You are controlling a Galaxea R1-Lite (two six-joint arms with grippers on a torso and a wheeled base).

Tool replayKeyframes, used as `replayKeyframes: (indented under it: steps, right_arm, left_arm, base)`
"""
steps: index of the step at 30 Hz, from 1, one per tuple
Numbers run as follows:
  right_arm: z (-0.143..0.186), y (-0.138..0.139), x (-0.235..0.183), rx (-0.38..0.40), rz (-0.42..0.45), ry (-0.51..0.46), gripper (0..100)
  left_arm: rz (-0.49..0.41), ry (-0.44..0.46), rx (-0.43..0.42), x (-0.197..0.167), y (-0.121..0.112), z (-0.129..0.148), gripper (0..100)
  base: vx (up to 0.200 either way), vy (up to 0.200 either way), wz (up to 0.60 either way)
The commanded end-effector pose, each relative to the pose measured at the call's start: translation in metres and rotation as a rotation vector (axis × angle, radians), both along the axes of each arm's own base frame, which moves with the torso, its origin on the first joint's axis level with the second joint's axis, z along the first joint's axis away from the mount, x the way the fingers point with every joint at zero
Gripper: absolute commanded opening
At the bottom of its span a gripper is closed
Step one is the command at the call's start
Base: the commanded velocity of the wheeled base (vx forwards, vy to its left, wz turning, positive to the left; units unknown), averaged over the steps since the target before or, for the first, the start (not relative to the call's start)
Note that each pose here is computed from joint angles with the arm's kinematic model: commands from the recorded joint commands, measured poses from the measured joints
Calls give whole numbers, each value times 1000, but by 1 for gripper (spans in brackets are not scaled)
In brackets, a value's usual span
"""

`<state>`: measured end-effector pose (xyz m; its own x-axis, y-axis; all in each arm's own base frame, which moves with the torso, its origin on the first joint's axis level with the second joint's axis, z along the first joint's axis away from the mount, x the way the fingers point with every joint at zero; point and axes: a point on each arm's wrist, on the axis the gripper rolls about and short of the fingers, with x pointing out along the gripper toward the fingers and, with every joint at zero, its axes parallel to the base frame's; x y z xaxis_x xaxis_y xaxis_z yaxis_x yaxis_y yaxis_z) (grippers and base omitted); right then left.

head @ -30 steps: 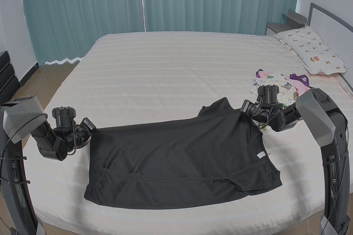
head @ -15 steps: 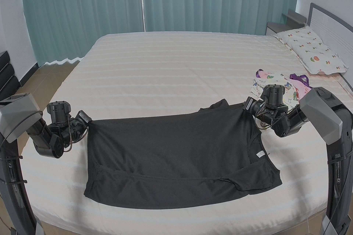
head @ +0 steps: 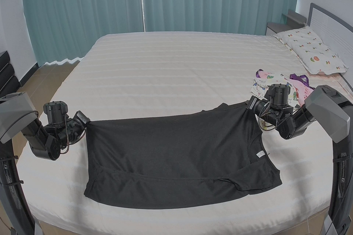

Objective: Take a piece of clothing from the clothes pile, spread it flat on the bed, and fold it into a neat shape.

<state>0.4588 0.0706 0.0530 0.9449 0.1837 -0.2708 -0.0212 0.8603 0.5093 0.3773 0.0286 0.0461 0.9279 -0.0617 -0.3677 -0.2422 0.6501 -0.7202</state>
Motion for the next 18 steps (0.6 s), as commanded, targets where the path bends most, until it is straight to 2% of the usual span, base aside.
replayKeyframes:
  steps: [1,5,7,15,18]
  right_arm:
    - [17,-6,-7,7,-10,-25,0]
    - [19,-9,-13,5,-13,-13,0]
    - [12,-8,-20,-1,-8,19,0]
    - [14,-9,-20,7,-20,-27,0]
    - [14,-9,-25,7,-15,-19,0]
  left_arm:
    - [0,-28,4,-4,0,12,0]
    - [2,-38,28,-7,4,18,0]
    - [0,-30,72,-8,9,14,0]
    - [4,-19,88,-8,13,11,0]
    - [-5,-24,141,-8,18,12,0]
  base:
    - [0,0,0]
    - [0,0,0]
    - [0,0,0]
    - [0,0,0]
    - [0,0,0]
